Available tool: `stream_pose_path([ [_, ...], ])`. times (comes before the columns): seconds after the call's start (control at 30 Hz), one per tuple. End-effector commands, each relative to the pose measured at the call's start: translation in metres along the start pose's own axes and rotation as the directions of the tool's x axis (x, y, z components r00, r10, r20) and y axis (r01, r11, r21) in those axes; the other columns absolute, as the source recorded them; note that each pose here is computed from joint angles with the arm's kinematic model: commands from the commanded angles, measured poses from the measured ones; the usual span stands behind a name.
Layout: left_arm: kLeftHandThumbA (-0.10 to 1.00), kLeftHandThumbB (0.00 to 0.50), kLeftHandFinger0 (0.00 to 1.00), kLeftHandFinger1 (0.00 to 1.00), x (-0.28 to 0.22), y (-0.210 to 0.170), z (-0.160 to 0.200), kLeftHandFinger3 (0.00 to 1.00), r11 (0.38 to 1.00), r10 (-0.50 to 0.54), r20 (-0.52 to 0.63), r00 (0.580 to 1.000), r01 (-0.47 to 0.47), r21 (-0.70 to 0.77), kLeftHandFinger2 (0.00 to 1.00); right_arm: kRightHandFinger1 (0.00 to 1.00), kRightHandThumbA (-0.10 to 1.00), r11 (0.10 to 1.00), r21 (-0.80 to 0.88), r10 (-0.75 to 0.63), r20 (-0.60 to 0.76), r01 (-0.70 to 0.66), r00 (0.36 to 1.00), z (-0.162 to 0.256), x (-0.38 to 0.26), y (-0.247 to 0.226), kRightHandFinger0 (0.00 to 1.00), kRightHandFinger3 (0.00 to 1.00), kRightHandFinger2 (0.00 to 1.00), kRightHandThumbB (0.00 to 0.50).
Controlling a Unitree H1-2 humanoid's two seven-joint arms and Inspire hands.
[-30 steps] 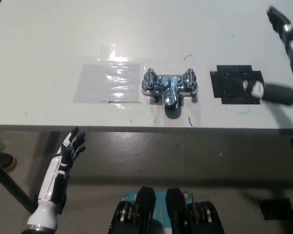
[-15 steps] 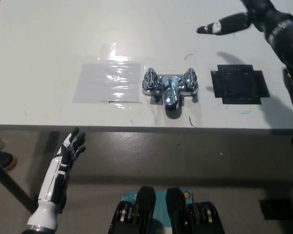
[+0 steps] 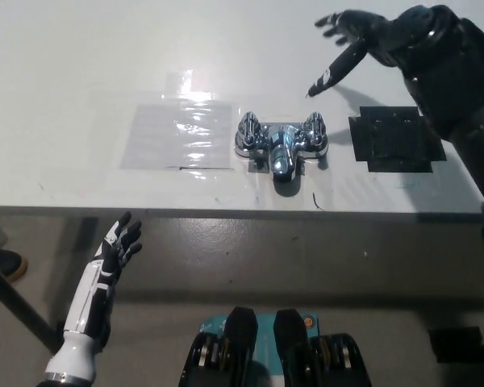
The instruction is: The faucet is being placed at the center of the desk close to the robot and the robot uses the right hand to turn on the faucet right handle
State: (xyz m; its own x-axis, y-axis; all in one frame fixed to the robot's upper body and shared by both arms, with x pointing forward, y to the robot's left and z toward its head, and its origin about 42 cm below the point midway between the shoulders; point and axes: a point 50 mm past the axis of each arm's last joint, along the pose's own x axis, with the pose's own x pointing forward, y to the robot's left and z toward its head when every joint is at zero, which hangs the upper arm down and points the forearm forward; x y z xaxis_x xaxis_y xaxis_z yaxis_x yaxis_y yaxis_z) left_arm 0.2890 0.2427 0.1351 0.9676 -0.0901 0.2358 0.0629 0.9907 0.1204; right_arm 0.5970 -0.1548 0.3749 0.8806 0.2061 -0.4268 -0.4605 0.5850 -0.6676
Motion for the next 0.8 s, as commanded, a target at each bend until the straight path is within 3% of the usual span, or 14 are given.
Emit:
stream_pose_path([
  [0.0, 1.00, 0.263, 1.00, 1.00, 0.004, -0.001, 0.020, 1.00, 0.999, -0.019, 0.079, 0.997, 0.017, 0.028, 1.00, 1.00, 1.00, 0.977, -0.210, -0.003, 0.112, 0.027, 0.994, 0.092, -0.037, -0.048, 1.00, 1.00, 1.00, 0.036],
  [0.4, 1.00, 0.253, 1.00, 1.00, 0.008, 0.002, 0.022, 1.00, 0.999, -0.015, 0.082, 0.997, 0.012, 0.038, 1.00, 1.00, 1.00, 0.978, -0.207, 0.010, 0.099, 0.011, 0.995, 0.114, -0.037, -0.033, 1.00, 1.00, 1.00, 0.066],
  [0.53, 1.00, 0.255, 1.00, 1.00, 0.007, 0.002, 0.022, 1.00, 0.999, -0.010, 0.074, 0.997, 0.007, 0.038, 1.00, 1.00, 1.00, 0.969, -0.247, -0.012, 0.069, 0.028, 0.998, 0.118, -0.037, -0.030, 1.00, 1.00, 1.00, 0.115],
  [0.63, 1.00, 0.249, 1.00, 1.00, 0.007, 0.001, 0.023, 1.00, 0.999, -0.014, 0.077, 0.997, 0.011, 0.039, 1.00, 1.00, 1.00, 0.957, -0.282, -0.058, 0.014, 0.059, 0.998, 0.120, -0.037, -0.027, 1.00, 1.00, 1.00, 0.194],
  [0.77, 1.00, 0.253, 1.00, 1.00, 0.007, 0.003, 0.022, 1.00, 0.999, -0.013, 0.082, 0.997, 0.010, 0.037, 1.00, 1.00, 1.00, 0.944, -0.324, -0.077, -0.028, 0.063, 0.997, 0.117, -0.034, -0.022, 1.00, 1.00, 1.00, 0.206],
])
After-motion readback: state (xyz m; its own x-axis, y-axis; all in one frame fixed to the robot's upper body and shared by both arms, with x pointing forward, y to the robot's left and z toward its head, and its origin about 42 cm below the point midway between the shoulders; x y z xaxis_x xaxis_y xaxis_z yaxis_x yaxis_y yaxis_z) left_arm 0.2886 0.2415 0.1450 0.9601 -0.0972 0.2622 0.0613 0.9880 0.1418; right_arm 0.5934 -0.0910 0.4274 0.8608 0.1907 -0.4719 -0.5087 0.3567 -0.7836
